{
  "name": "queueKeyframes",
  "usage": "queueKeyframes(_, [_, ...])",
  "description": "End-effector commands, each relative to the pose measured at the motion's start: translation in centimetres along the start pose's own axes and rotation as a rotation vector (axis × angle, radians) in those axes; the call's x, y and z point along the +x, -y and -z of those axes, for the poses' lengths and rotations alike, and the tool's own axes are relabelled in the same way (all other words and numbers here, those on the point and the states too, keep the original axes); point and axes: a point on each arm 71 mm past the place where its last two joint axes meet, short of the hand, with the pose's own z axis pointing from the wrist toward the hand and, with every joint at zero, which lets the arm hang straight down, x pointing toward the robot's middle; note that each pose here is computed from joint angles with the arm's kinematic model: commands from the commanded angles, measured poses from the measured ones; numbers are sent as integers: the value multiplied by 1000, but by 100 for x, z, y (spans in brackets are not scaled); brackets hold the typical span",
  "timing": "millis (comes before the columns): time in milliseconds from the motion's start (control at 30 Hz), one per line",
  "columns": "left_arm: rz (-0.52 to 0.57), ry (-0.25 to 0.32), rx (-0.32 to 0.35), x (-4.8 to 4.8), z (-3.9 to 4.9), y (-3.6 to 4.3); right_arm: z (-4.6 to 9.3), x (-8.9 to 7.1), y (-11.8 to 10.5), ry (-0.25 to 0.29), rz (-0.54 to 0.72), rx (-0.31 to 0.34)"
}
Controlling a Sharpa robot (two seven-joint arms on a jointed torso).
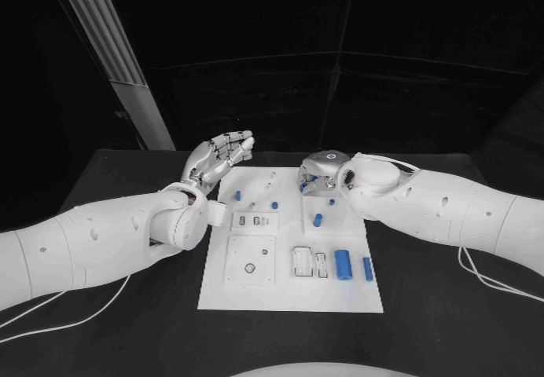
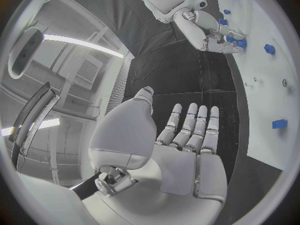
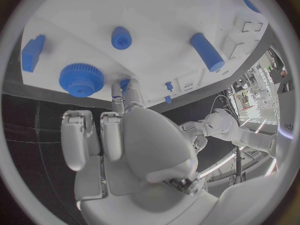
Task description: Assemble the parts on the task board
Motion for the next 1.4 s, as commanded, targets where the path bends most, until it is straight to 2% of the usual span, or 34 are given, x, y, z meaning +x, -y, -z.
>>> queueKeyframes(33, [8,-16,337,17,33,244,31,-113,-28,132,-2,-13])
queueKeyframes(233, [7,-14,336,9,33,243,107,-208,-101,249,-21,-62])
queueKeyframes(367, [8,-15,338,13,32,244,109,-291,-147,323,-29,-96])
queueKeyframes(533, [9,-16,339,19,35,247,54,-367,-182,365,-32,-113])
queueKeyframes(1000, [8,-14,342,10,50,258,-177,-360,-262,343,-20,-113])
queueKeyframes(1400, [3,-10,346,0,45,270,-289,-301,-276,265,-16,-93])
